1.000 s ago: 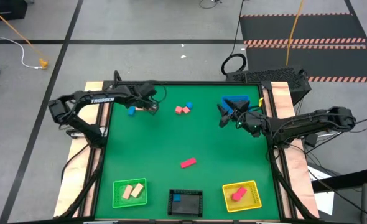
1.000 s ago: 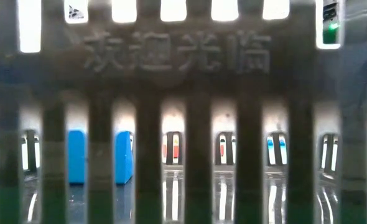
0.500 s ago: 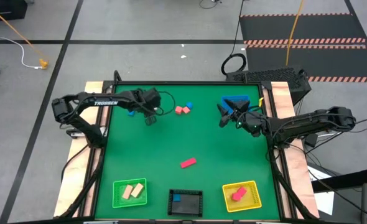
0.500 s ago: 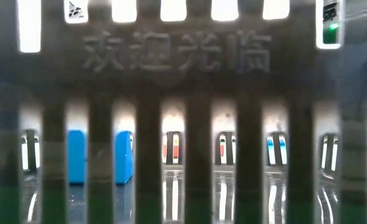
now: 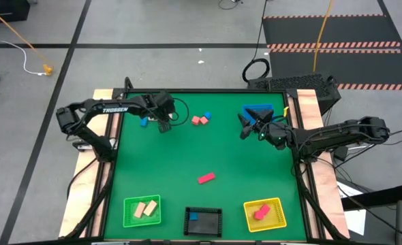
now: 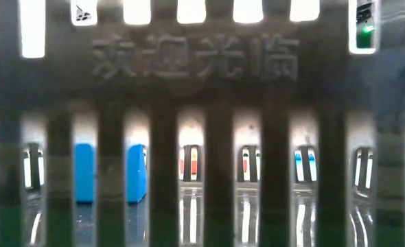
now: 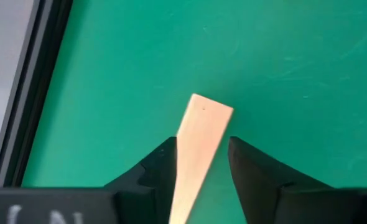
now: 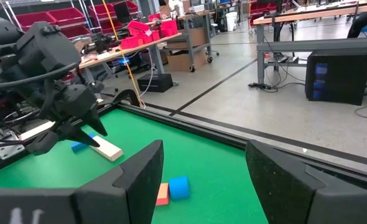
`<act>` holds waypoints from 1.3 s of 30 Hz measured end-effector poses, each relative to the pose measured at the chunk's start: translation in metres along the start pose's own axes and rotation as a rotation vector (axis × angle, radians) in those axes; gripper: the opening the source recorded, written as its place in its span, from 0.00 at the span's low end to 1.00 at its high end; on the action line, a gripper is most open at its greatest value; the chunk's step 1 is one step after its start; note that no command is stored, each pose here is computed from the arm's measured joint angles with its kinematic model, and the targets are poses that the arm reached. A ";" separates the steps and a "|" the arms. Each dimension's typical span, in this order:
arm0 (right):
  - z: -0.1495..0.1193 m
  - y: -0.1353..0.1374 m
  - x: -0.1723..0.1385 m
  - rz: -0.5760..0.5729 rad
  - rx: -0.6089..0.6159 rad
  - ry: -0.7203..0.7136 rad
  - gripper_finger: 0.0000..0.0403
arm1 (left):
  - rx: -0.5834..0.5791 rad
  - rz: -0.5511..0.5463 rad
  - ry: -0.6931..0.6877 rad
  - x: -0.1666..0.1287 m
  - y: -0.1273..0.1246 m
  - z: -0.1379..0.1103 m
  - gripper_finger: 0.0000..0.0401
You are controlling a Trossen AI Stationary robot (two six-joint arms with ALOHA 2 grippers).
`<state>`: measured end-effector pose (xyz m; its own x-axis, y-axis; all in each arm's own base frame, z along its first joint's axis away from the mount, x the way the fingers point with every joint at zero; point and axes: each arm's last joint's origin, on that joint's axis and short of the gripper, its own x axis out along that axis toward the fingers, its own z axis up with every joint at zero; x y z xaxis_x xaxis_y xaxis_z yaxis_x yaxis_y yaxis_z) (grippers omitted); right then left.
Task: Sort & place blocks by color
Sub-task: Put the light brown block into the green bin
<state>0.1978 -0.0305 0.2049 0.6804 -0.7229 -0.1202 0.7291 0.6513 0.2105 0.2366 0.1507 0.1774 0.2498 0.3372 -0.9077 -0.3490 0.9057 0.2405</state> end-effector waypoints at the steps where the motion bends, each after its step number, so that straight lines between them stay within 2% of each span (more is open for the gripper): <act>1: 0.000 0.000 0.000 0.000 0.000 0.000 0.55 | 0.000 0.000 0.000 0.000 0.000 0.000 0.40; 6: 0.000 0.000 0.000 0.000 0.000 0.000 0.55 | 0.059 -0.003 0.003 0.000 0.001 -0.001 0.53; 10: 0.000 0.000 0.000 0.000 0.000 0.000 0.55 | 0.090 -0.011 0.042 0.012 0.001 -0.002 0.59; 17: 0.000 0.000 0.000 0.000 0.000 0.000 0.55 | 0.093 -0.006 0.079 0.038 0.008 -0.003 0.60; 23: 0.000 0.000 0.000 0.000 0.000 0.000 0.55 | 0.078 -0.022 0.079 0.043 0.014 -0.005 0.60; 27: 0.000 0.000 0.000 0.000 0.000 0.000 0.55 | 0.052 -0.075 0.076 0.044 0.015 -0.006 0.60; 31: 0.000 0.000 0.000 0.000 0.000 0.000 0.55 | 0.022 -0.088 0.078 0.044 0.013 -0.006 0.55; 35: 0.000 0.000 0.000 0.000 0.000 0.000 0.55 | -0.026 -0.088 0.080 0.044 0.009 -0.006 0.42; 37: 0.000 0.000 0.000 0.000 0.000 0.000 0.55 | -0.089 -0.087 0.081 0.043 0.008 -0.005 0.34; 39: 0.000 0.000 0.000 0.000 0.000 0.000 0.55 | -0.163 -0.086 0.063 0.044 0.006 -0.002 0.32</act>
<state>0.1978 -0.0304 0.2047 0.6807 -0.7226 -0.1206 0.7289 0.6515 0.2101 0.2432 0.1704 0.1386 0.2295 0.2394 -0.9434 -0.4715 0.8753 0.1075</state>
